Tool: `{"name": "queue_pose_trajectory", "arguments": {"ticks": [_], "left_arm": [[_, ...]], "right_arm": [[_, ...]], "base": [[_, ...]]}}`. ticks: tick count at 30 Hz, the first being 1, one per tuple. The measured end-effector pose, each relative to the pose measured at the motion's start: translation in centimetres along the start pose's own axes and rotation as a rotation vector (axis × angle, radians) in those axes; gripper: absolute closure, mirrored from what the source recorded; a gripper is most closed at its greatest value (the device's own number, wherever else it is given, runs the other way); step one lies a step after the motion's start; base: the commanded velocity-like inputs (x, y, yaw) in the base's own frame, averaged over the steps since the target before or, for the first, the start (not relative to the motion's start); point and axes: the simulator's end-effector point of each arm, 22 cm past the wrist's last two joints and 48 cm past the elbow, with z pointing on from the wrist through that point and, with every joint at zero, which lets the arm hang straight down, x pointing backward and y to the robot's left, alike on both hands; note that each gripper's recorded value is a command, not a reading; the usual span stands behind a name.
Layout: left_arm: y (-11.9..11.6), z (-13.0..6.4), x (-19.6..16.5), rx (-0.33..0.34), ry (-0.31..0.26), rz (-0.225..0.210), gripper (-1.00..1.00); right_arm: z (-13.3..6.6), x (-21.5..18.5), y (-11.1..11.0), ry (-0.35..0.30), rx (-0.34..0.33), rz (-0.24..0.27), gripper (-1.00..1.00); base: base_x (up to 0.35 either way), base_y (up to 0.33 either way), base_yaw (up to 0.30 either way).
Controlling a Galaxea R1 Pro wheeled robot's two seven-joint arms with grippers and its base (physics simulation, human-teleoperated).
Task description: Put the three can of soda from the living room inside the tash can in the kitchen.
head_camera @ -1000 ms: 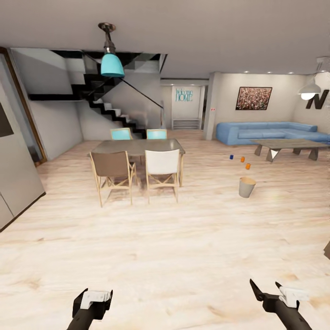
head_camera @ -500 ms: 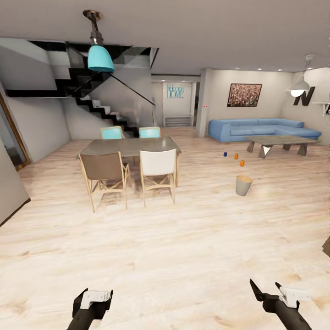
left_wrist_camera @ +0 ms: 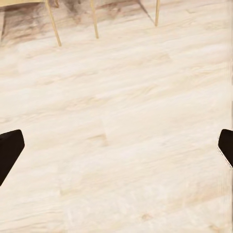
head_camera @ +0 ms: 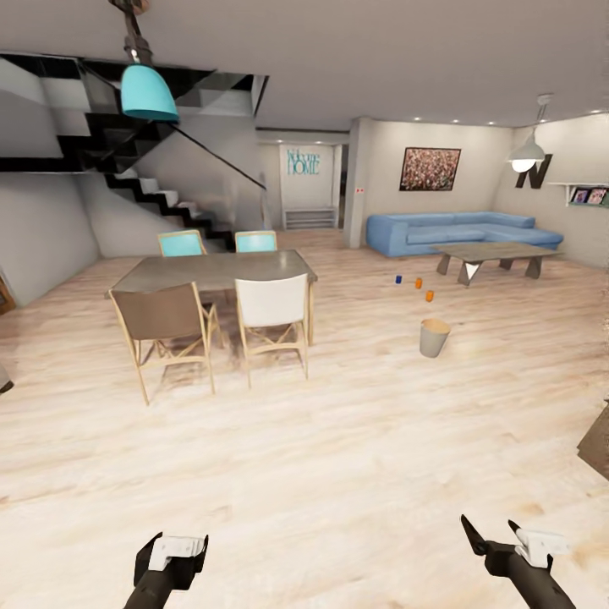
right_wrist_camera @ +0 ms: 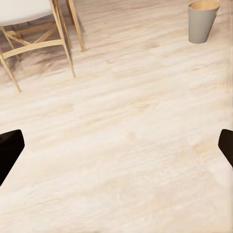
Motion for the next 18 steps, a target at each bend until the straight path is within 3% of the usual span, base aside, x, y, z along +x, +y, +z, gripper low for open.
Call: {"name": "queue_pose_trajectory", "arguments": {"ticks": [6, 18], "left_arm": [[-0.02, 0.05, 0.28, 0.0, 0.006, 0.001, -1.0], [-0.1, 0.06, 0.39, 0.001, 0.01, 0.001, -1.0]], "right_arm": [[0.03, 0.2, -0.04, 0.003, 0.001, -0.001, -1.0], [0.05, 0.25, 0.05, 0.004, 0.0, 0.0, -1.0]], "base": [[0.252, -0.147, -0.113], [0.259, -0.164, -0.011]]}}
